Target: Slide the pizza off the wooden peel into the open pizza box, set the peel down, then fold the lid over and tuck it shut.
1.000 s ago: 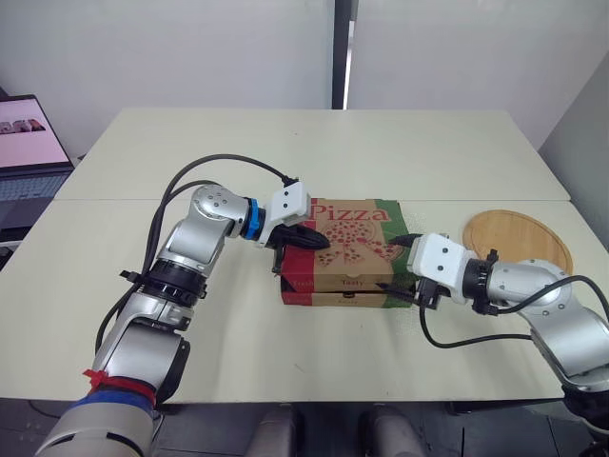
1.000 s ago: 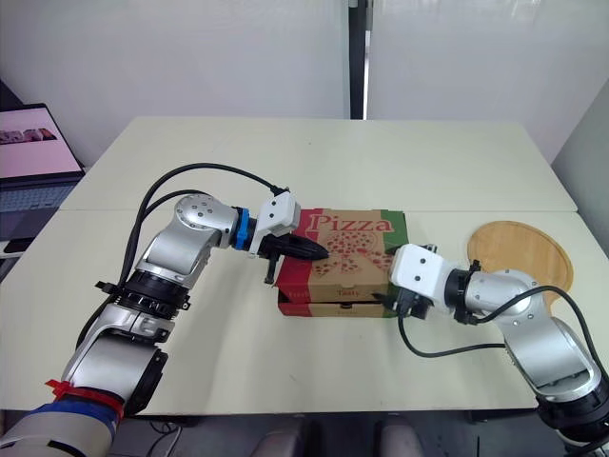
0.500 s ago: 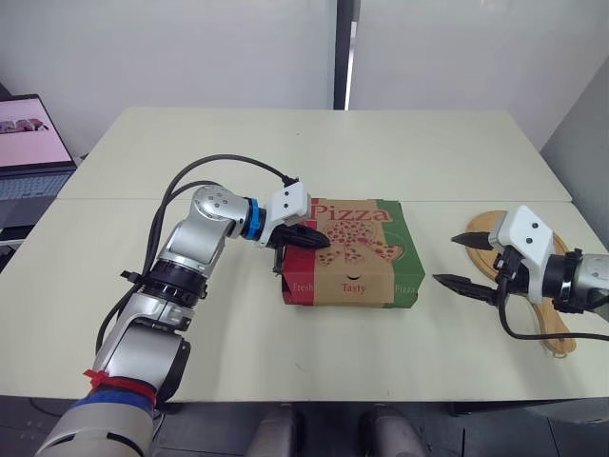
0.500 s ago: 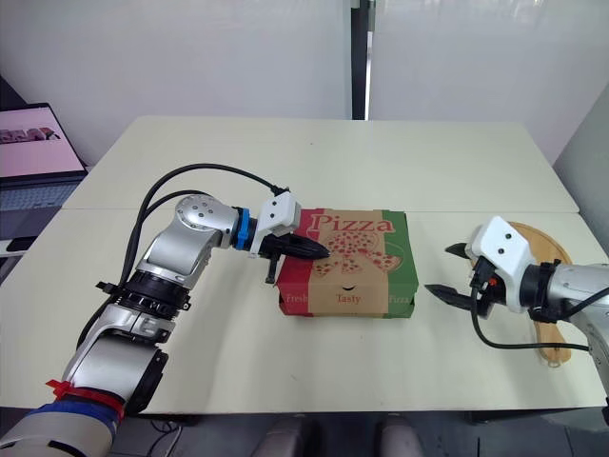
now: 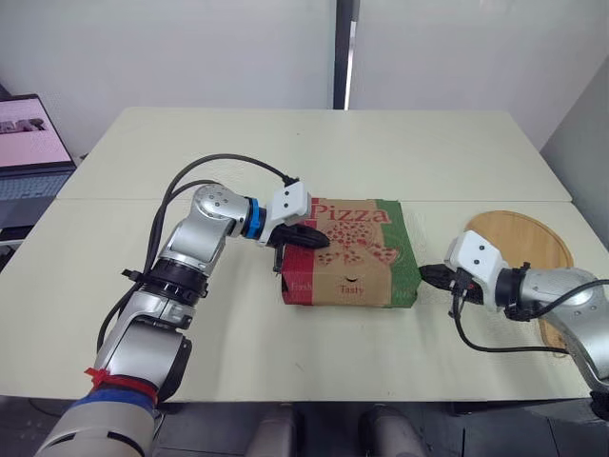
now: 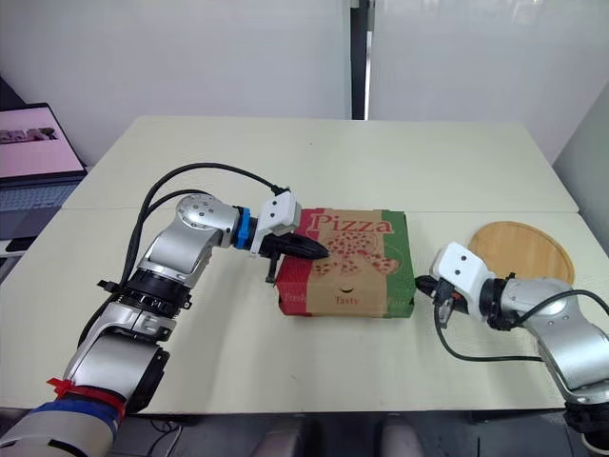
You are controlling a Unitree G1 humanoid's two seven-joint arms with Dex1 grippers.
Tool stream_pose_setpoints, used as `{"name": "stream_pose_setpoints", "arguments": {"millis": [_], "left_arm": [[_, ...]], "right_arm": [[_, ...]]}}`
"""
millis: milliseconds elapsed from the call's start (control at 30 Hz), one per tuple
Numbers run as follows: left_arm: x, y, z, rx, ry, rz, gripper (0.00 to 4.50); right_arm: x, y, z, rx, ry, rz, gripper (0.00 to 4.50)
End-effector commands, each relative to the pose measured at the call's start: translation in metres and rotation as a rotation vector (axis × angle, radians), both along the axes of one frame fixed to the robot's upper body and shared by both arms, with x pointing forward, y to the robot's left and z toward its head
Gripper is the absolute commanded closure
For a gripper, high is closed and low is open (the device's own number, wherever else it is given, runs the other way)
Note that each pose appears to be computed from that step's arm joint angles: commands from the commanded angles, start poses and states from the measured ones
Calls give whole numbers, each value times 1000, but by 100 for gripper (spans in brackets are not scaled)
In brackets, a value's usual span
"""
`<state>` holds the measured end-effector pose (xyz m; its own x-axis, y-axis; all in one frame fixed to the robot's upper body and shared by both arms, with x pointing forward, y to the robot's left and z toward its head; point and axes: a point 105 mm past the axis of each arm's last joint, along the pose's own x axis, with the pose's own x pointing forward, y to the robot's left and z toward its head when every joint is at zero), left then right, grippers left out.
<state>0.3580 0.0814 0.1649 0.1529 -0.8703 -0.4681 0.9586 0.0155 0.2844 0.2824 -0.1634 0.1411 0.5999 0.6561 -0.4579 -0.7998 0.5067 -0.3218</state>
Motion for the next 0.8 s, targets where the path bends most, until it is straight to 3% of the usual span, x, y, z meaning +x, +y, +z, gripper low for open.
{"name": "stream_pose_setpoints", "arguments": {"millis": [33,200,367,467,600,733,800], "left_arm": [[1,1,2,10,-14,2,450],[0,0,2,10,-14,1,450],[1,0,3,7,-16,2,450],[1,0,4,7,-15,3,450],[1,0,4,7,-16,3,450],[2,1,5,6,-17,2,450],[2,0,5,5,-17,2,450]], "right_arm": [[-2,5,16,36,-31,27,448],[-1,-5,9,-40,-51,1,448],[3,-38,34,-110,-128,-54,448],[-6,-31,54,-48,-117,-1,391],[-24,-4,58,-29,-82,134,255],[-19,13,52,-117,-180,176,117],[-18,19,45,-146,-199,201,117]]}}
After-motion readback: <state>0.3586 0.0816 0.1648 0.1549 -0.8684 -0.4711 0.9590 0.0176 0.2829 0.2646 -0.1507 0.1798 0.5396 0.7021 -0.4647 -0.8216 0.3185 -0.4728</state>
